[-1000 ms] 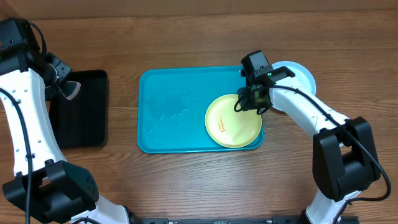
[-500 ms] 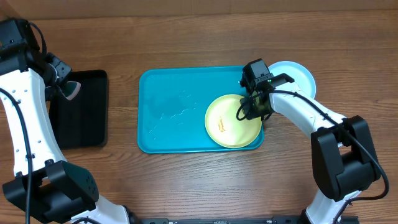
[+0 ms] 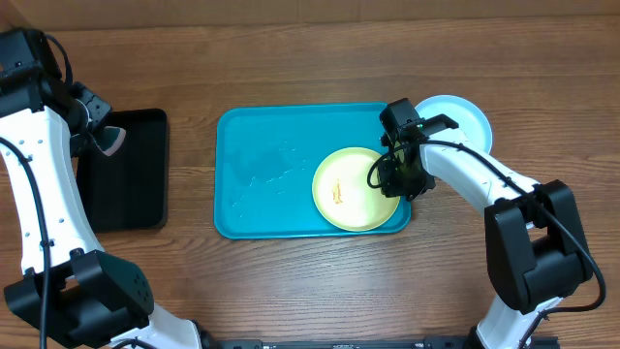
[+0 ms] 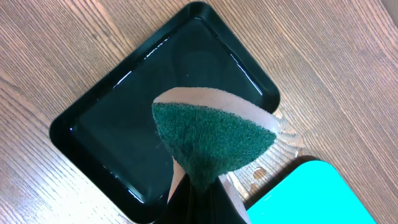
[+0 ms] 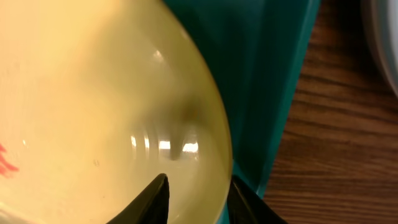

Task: Clean dirty plates on tray and stack at the side
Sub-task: 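Move the right gripper back and grasp the yellow plate rim, then pull the yellow plate left and bring the sponge onto it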

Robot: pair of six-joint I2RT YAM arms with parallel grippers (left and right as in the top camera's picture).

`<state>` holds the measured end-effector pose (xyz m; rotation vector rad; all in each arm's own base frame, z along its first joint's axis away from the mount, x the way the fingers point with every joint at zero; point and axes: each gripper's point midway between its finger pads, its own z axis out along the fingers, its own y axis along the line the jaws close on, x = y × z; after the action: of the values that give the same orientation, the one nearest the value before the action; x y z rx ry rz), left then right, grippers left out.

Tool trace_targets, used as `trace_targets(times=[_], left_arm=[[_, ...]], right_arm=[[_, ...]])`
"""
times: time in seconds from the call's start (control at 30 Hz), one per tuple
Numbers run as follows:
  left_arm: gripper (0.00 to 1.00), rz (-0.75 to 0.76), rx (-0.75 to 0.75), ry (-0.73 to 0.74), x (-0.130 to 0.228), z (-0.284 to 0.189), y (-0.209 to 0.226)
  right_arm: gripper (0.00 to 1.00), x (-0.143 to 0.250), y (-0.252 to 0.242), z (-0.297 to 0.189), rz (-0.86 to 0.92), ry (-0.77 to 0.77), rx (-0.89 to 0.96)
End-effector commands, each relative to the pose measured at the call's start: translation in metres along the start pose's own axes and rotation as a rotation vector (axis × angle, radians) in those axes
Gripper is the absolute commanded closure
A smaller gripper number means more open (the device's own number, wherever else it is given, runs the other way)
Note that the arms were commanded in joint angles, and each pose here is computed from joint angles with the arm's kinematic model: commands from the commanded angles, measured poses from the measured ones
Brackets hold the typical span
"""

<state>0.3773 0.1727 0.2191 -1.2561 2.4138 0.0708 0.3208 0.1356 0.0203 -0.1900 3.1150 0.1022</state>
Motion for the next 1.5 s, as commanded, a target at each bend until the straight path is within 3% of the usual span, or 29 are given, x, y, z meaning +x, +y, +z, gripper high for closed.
trace_targets(times=[0.0,0.13,0.3,0.63,0.87,1.27,1.33,1.47], left_arm=[[0.96,0.023,0.006,0.007,0.002,0.002,-0.002],[0.96,0.055,0.041,0.017,0.003,0.002,-0.008],[0.96,0.164,0.187,0.058,0.012,-0.002,-0.035],[0.96,0.228,0.224,0.070,0.026,-0.005,-0.058],[0.96,0.320,0.273,0.092,0.053,-0.012,-0.091],[0.96,0.543,0.359,0.140,0.129,-0.034,-0.156],[0.96,0.577,0.366,0.142,0.141,-0.037,-0.163],[0.96,0.617,0.351,0.126,0.151,-0.040,-0.170]], right_arm=[[0.70,-0.006,0.004,-0.007,0.109,-0.036,-0.030],[0.74,-0.013,0.006,-0.008,0.112,-0.065,-0.039],[0.78,-0.010,0.008,-0.005,0.137,-0.058,-0.051],[0.80,-0.010,0.017,0.010,0.143,-0.081,-0.104],[0.96,-0.026,0.036,0.007,0.101,-0.158,-0.139],[0.96,-0.062,0.088,0.001,0.098,-0.333,-0.253],[0.89,-0.064,0.093,0.006,0.089,-0.338,-0.257],[0.85,-0.071,0.095,0.013,0.037,-0.364,-0.248]])
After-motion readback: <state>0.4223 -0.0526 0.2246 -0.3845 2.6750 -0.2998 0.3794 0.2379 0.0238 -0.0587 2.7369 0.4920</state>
